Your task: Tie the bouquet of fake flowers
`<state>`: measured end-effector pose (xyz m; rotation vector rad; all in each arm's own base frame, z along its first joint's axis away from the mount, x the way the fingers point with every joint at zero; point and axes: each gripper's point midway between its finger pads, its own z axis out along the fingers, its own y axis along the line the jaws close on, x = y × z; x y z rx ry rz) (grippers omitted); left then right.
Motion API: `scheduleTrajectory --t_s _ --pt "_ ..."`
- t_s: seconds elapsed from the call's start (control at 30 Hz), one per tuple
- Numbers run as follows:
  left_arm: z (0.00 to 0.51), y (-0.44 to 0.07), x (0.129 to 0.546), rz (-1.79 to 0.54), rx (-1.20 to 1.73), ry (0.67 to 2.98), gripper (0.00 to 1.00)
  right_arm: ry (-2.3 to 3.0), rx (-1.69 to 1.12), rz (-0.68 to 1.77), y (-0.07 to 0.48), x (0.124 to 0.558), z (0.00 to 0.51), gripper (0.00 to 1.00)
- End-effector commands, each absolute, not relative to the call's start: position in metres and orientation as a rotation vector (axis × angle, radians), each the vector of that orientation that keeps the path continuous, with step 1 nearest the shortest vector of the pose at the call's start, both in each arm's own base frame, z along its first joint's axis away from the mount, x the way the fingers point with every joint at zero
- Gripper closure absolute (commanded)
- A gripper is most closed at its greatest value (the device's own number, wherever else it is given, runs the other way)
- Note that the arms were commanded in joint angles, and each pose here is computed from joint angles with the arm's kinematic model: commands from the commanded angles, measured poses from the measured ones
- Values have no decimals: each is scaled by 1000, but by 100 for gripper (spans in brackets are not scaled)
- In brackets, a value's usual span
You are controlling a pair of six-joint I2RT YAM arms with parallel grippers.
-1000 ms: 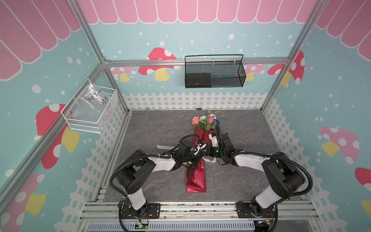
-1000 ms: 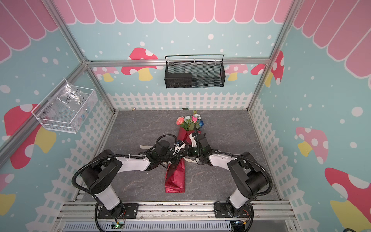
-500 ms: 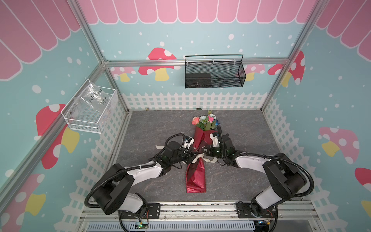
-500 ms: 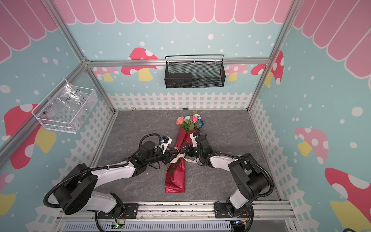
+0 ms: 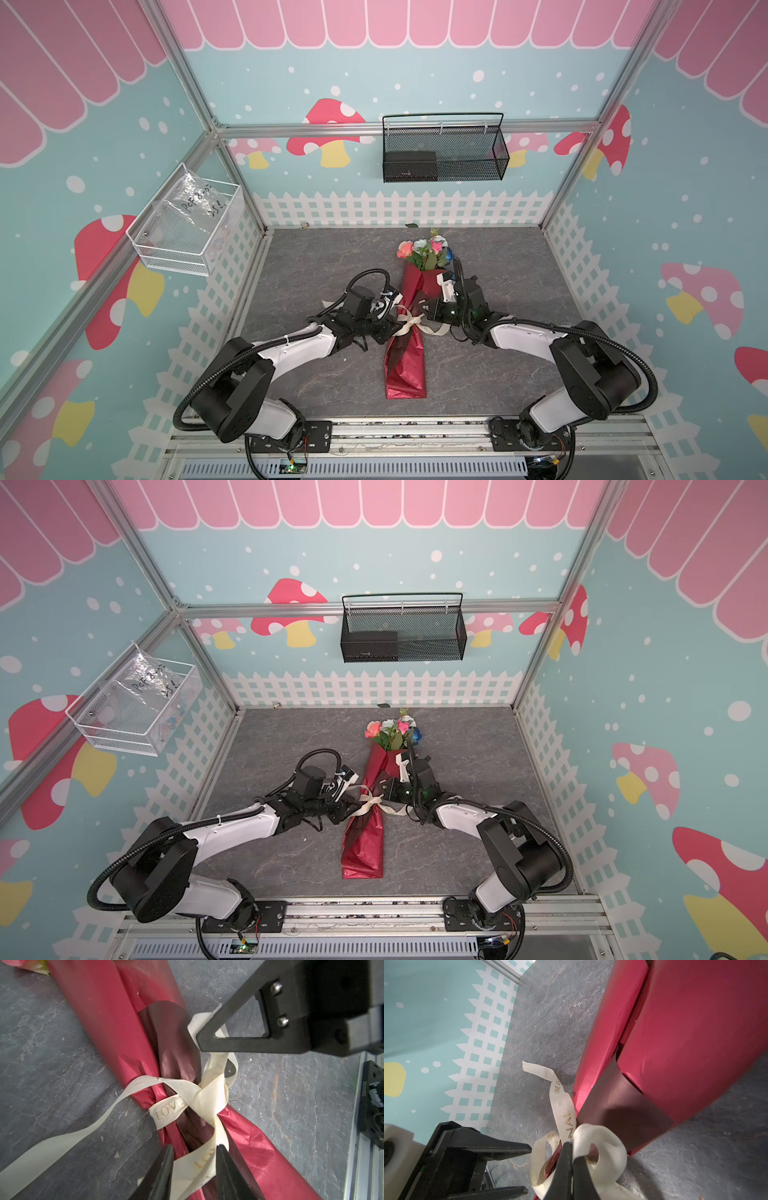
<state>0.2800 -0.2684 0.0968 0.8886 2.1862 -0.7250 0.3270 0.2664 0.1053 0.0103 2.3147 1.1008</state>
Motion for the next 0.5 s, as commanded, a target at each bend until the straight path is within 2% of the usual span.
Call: scheduleTrajectory --t_s 0.0,0.37,0.4,0.47 --pt "96 -271 276 -719 981 2187 62 2288 26 1109 264 329 112 100" --pt "79 -278 265 -718 1062 2266 60 2295 18 1114 265 327 110 100" --pt "79 -279 266 -717 1062 2270 62 2296 19 1115 265 327 110 100" --pt "80 -281 266 -728 1065 2274 77 2293 19 1109 264 326 110 100"
